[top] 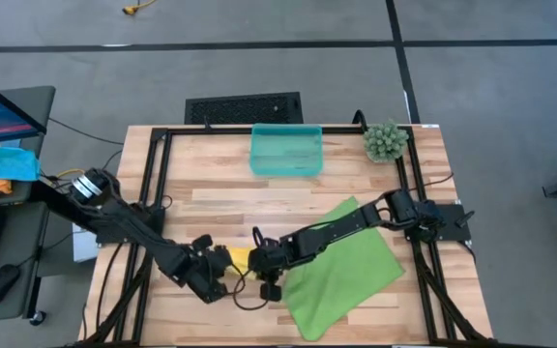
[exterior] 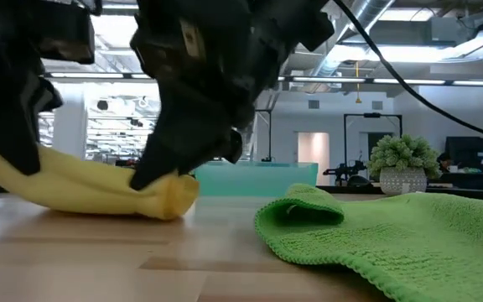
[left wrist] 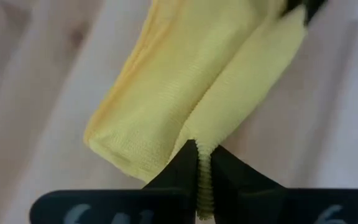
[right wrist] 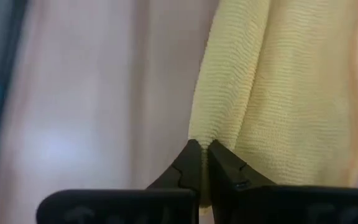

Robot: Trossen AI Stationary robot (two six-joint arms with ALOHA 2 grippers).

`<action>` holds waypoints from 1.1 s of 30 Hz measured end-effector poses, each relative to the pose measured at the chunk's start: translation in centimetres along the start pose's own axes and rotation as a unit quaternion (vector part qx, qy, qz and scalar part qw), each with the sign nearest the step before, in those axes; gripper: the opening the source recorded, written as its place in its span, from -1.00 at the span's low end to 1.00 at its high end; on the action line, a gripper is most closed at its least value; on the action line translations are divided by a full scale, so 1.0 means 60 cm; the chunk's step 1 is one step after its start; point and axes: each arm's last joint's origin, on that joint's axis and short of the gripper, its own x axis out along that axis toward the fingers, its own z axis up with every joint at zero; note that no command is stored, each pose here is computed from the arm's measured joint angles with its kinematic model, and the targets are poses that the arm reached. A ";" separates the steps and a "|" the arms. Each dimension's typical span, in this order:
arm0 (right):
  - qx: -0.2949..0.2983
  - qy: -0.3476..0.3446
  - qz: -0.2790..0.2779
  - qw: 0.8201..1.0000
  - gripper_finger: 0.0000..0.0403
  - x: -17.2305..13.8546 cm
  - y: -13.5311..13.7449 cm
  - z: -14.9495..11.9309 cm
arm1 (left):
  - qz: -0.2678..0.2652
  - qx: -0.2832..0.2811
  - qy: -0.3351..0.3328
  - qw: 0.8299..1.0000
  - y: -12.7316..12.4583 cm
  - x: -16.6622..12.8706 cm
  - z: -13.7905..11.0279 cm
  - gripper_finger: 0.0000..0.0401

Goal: Roll microfiber towels into tight, uniform cylinder then place into a basket
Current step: Roll the yellow microfiber towel

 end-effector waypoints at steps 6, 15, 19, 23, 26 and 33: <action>0.074 -0.005 0.031 0.997 -0.88 0.000 0.005 0.004 | -0.030 -0.067 0.067 0.995 0.007 0.013 0.017 -0.94; 0.090 -0.001 0.039 0.995 -0.84 0.001 0.008 0.003 | -0.024 -0.124 0.112 0.986 0.030 0.042 0.044 -0.94; 0.072 -0.002 0.037 0.997 -0.84 0.001 0.008 0.003 | -0.019 -0.131 0.143 0.981 0.033 0.066 0.047 -0.93; 0.045 -0.006 0.038 0.998 -0.78 0.001 0.008 0.004 | -0.021 -0.113 0.148 0.982 0.032 0.076 0.050 -0.93; 0.036 -0.005 0.040 0.999 -0.71 0.001 0.009 0.004 | -0.023 -0.112 0.147 0.982 0.032 0.074 0.050 -0.93; 0.037 -0.003 0.047 0.998 -0.54 -0.002 -0.001 0.008 | -0.026 -0.115 0.145 0.982 0.033 0.070 0.050 -0.93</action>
